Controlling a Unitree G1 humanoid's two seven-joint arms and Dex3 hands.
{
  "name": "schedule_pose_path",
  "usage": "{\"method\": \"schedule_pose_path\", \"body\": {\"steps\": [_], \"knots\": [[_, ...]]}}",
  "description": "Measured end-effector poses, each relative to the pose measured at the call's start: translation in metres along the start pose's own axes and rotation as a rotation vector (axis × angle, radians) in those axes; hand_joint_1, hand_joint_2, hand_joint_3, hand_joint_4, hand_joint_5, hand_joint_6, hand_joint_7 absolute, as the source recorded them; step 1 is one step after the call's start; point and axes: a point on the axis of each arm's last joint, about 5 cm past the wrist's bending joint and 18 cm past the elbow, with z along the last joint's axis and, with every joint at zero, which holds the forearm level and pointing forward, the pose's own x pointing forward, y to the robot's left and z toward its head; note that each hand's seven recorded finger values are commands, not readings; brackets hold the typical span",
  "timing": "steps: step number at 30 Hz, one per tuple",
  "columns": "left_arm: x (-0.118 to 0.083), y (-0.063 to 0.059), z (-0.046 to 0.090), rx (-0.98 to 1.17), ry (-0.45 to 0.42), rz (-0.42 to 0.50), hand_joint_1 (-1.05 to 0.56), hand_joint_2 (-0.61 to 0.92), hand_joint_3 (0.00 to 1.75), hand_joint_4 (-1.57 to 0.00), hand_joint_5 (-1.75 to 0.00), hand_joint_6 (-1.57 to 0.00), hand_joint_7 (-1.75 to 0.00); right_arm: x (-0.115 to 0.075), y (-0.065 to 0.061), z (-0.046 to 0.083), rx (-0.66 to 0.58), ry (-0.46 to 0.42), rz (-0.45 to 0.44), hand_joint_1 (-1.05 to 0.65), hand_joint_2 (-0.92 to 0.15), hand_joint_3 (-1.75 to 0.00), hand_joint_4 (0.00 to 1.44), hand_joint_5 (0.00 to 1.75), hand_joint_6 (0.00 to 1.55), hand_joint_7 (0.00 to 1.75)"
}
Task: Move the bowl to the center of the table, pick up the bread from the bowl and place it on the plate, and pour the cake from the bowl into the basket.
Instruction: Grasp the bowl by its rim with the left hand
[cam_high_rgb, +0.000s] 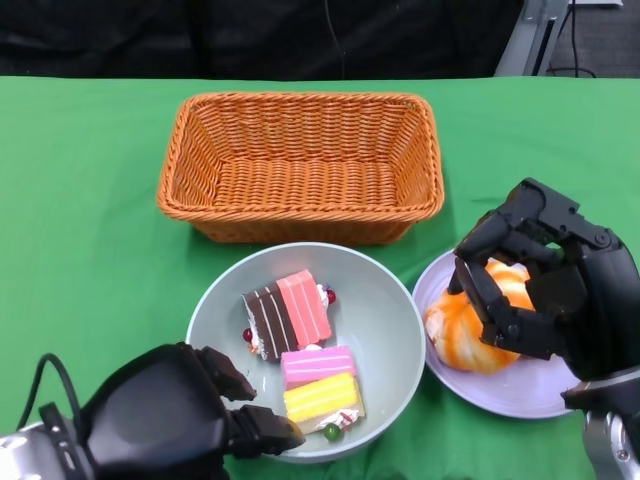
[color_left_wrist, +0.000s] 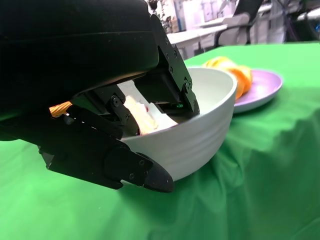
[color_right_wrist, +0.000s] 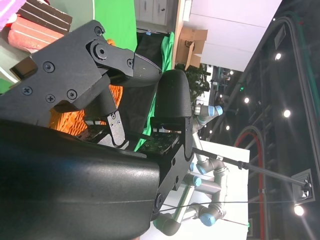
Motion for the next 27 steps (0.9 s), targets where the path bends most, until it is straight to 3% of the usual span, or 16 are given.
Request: {"method": "schedule_pose_path", "body": {"steps": [5,14,27], "knots": [[0.002,-0.006,0.006,0.041,0.066,-0.036,-0.49,0.86,0.00,-0.91,-0.01,-0.82,-0.01,-0.001,0.001,0.001,0.003,0.004,0.007,-0.19,-0.53,-0.97,0.70,1.64,0.64,1.39],[0.006,-0.013,0.013,0.081,0.173,0.008,-0.42,0.89,0.01,-1.01,-0.04,-0.93,-0.04,-0.001,0.001,0.001,0.000,0.004,0.009,-0.21,-0.52,-0.95,0.72,1.61,0.66,1.36],[0.014,-0.021,0.010,0.093,0.155,0.067,-0.40,0.87,0.00,-1.11,-0.04,-1.04,-0.04,-0.003,0.002,-0.001,-0.011,0.007,0.017,-0.24,-0.53,-0.91,0.71,1.62,0.66,1.37]]}}
